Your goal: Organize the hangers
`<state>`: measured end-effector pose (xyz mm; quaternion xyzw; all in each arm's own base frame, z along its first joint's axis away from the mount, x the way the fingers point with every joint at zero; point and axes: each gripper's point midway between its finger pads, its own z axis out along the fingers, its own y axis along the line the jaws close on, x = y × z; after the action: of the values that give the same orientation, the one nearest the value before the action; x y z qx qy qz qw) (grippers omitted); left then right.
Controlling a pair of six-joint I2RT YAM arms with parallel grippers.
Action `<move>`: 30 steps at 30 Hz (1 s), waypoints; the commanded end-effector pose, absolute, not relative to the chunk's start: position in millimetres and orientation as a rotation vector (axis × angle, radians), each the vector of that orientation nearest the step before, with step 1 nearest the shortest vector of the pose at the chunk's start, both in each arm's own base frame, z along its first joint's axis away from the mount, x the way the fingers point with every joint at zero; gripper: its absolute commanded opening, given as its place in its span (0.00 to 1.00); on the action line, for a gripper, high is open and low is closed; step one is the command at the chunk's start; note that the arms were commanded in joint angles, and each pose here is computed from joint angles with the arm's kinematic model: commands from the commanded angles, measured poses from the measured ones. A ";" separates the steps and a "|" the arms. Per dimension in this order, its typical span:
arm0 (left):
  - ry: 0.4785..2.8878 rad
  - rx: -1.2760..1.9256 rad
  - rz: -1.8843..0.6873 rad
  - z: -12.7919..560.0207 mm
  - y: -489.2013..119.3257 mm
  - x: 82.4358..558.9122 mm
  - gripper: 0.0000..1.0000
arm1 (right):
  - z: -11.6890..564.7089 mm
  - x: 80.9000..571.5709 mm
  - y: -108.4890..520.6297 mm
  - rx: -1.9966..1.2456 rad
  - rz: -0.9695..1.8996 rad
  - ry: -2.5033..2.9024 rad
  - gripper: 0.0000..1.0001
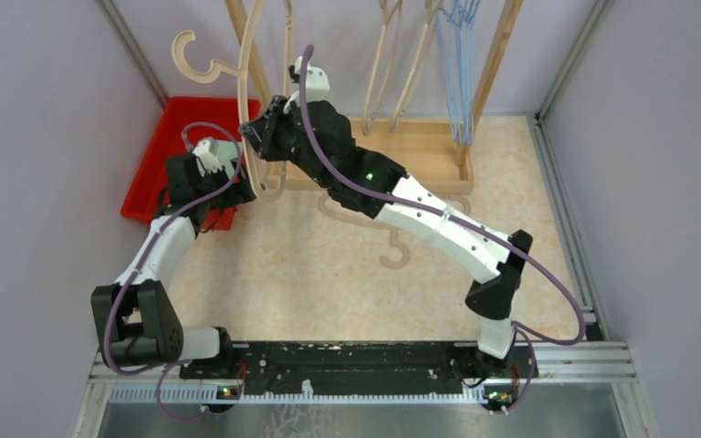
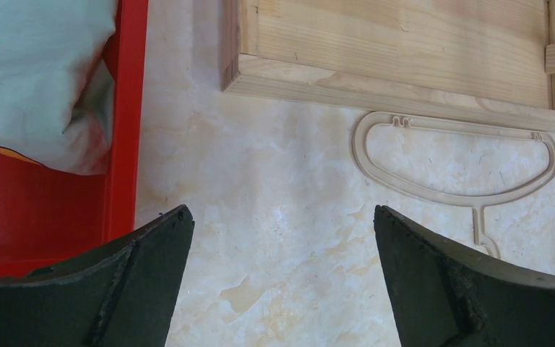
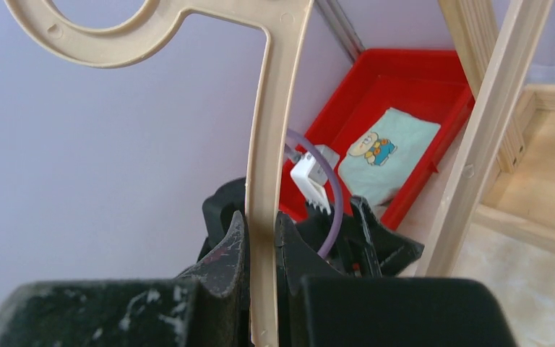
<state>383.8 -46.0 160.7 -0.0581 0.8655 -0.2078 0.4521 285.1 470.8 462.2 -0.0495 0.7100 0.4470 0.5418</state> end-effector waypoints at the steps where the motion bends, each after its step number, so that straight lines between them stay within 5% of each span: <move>1: 2.102 -0.117 -0.531 176.3 -48.9 382.2 1.00 | 519.4 310.3 461.8 0.004 1.135 1.504 0.00; 30: 2.137 -0.114 -0.535 160.7 -49.5 383.1 1.00 | 541.9 437.1 381.4 0.415 1.158 1.328 0.00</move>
<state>382.1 -47.9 161.3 -0.0551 0.8655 -0.2125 0.4502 438.0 406.9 503.7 0.1420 0.6249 0.4764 0.6020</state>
